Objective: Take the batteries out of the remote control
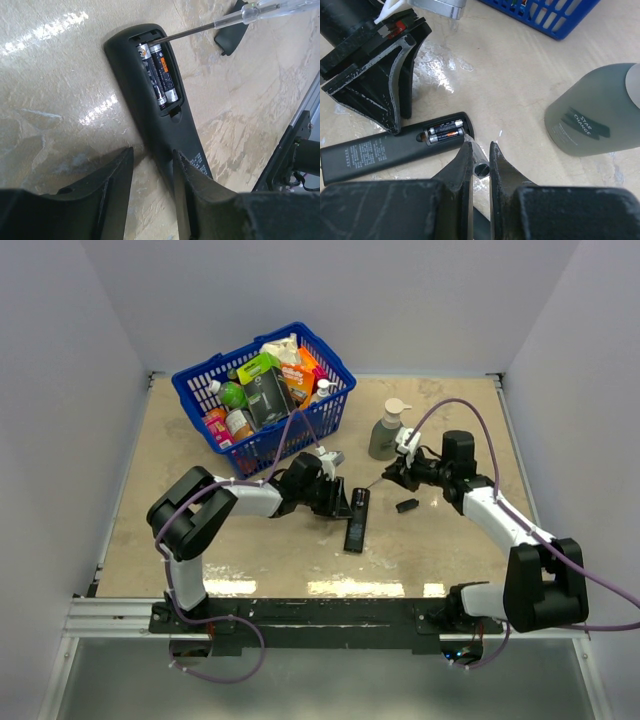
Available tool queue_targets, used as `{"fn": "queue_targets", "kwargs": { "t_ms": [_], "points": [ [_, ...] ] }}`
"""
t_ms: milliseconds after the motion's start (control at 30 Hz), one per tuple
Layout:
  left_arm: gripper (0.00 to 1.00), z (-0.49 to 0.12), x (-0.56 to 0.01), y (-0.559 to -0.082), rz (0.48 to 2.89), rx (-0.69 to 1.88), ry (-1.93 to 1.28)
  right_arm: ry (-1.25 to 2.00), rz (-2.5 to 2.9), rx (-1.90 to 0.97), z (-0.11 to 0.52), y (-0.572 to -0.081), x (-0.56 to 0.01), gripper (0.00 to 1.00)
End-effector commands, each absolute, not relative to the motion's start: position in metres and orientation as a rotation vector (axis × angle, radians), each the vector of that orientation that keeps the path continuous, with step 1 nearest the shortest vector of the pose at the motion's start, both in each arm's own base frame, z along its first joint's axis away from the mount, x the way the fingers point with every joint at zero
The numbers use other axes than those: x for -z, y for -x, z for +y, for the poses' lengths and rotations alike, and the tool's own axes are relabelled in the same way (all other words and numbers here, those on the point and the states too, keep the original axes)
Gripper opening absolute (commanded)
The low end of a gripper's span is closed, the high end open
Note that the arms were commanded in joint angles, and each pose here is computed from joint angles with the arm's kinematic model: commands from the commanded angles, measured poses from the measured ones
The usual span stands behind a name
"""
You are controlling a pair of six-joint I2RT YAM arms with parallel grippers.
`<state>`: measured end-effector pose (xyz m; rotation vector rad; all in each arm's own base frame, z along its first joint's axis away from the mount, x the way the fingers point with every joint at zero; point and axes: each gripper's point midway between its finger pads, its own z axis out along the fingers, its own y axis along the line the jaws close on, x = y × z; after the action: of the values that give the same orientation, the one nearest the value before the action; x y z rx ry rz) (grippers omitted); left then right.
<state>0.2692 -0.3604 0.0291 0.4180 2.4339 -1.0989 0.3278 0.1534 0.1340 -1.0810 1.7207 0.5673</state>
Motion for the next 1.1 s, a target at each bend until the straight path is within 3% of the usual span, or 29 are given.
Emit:
{"fn": "queue_targets", "kwargs": {
  "t_ms": [0,467,667,1067],
  "points": [
    [0.41,-0.362,-0.030,-0.283,2.389,1.049,-0.440,1.037,1.885,-0.472,0.129,-0.331,-0.105,0.04],
    [0.36,-0.356,-0.021,-0.287,2.406,0.992,-0.415,1.106,1.841,-0.575,0.142,-0.329,-0.109,0.02],
    [0.40,-0.357,-0.039,-0.289,2.380,1.008,-0.389,1.149,1.768,-0.590,0.149,-0.321,-0.135,0.00],
    [0.43,-0.341,-0.078,-0.294,2.307,1.051,-0.285,1.378,1.804,-0.584,0.164,-0.301,-0.129,0.00]
  ]
}}
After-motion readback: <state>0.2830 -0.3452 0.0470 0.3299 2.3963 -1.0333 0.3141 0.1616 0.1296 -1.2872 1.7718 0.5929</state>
